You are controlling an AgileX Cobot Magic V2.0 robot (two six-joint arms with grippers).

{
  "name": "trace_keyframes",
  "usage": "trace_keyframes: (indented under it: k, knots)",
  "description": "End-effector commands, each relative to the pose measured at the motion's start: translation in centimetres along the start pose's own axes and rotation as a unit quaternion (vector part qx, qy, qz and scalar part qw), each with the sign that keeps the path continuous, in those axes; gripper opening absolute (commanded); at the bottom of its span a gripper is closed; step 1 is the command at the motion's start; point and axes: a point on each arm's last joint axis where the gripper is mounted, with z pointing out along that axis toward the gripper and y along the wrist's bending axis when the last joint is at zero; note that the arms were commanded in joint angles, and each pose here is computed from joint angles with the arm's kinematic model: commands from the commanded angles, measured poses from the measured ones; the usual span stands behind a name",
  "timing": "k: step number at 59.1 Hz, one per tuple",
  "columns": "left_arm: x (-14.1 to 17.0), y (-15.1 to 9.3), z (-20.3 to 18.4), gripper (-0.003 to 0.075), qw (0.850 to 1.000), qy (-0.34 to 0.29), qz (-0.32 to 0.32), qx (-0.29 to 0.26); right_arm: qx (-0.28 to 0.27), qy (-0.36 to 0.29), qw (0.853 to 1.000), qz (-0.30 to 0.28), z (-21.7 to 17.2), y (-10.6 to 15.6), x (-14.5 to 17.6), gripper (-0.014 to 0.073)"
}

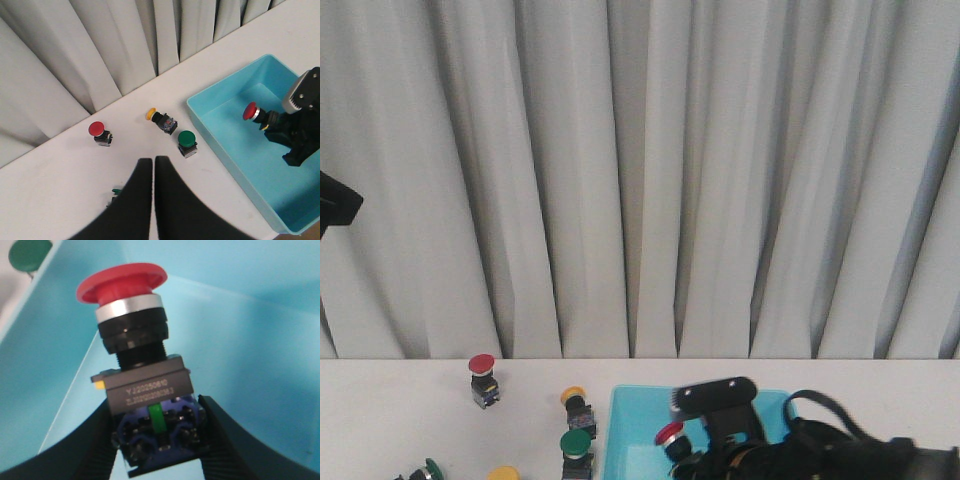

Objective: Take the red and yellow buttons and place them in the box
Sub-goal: 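Lower the red button into the blue box and open right gripper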

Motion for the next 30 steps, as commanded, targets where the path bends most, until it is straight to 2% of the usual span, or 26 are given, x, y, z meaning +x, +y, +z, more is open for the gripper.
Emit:
trace_keyframes:
  k: [1, 8, 14, 30]
  knots:
    - [-0.5, -0.2, -1.7, -0.0007, 0.999, -0.040, -0.006, -0.004, -0.022, -0.031, 0.999, 0.001, -0.3, 0.9, -1.5, 0.0064]
    - [-0.6, -0.3, -1.7, -0.0007, 0.999, -0.042, -0.007, 0.001, -0.020, -0.013, 1.000, 0.006, 0.9, 1.0, -0.9, 0.0066]
    - [-0.6, -0.3, -1.7, -0.0007, 0.999, -0.043, -0.008, 0.003, -0.017, -0.004, 1.000, -0.014, 1.5, 1.0, -0.5, 0.0070]
    - [-0.6, -0.3, -1.7, -0.0007, 0.999, -0.043, -0.008, 0.003, -0.020, -0.011, 0.999, -0.028, 1.4, 1.1, -1.0, 0.0126]
